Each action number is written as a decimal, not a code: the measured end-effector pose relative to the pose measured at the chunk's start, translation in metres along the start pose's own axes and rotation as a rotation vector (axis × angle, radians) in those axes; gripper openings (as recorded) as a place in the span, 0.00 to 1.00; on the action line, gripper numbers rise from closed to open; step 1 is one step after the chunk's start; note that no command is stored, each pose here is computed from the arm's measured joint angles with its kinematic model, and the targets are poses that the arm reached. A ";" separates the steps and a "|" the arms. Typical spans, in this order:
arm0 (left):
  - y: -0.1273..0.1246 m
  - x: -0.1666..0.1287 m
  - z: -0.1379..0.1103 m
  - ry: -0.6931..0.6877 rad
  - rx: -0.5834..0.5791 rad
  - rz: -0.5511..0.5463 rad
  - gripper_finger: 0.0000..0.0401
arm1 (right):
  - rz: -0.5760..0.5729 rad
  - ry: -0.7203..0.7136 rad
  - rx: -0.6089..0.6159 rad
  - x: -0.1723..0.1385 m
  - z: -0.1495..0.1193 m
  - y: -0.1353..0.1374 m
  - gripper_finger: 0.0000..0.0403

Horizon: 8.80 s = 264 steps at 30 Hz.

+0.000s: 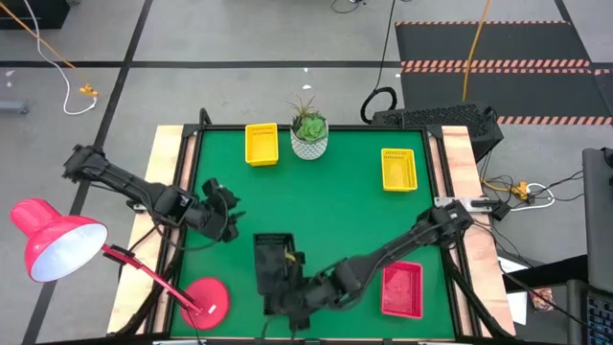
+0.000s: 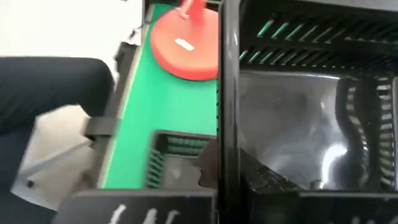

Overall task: Stack baskets by color
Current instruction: Stack the stacked top black bins on the bottom black bin, then stack the right yellow bin on the left stacked yellow bins

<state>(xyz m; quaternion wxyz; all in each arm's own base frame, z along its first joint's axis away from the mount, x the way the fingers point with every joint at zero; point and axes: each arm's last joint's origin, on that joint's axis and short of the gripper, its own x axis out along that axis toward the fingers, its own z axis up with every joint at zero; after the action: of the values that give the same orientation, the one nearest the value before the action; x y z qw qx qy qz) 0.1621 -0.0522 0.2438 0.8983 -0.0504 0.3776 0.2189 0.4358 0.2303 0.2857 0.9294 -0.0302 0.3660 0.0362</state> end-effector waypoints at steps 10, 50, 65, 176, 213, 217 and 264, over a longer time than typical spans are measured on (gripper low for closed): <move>0.008 -0.003 0.001 -0.009 -0.052 0.015 0.49 | -0.010 0.024 0.164 0.016 -0.011 0.021 0.00; -0.004 -0.011 -0.007 -0.002 -0.041 -0.056 0.49 | 0.061 0.196 0.407 0.062 -0.067 0.012 0.30; -0.007 -0.013 -0.009 0.001 -0.025 -0.072 0.49 | 0.005 0.122 0.339 0.025 -0.043 -0.006 0.43; -0.012 -0.002 -0.027 -0.109 0.101 0.017 0.49 | -0.293 0.727 0.342 -0.112 -0.279 -0.262 0.33; 0.038 -0.062 0.027 -0.542 0.066 -0.022 0.49 | -0.271 -0.246 -0.190 -0.042 -0.029 -0.313 0.00; 0.040 -0.058 0.027 -0.551 0.092 0.016 0.49 | -0.183 -0.269 -0.211 -0.024 -0.017 -0.320 0.00; 0.023 -0.025 0.083 -0.128 -0.022 0.144 0.14 | 0.251 0.040 -0.177 0.067 -0.057 -0.174 0.29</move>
<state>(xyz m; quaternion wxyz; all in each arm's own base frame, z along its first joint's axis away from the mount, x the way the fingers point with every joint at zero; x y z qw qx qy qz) 0.1910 -0.0188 0.3225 0.9019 -0.0188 0.3199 0.2897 0.4615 0.0552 0.2034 0.9037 -0.0668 0.3810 0.1838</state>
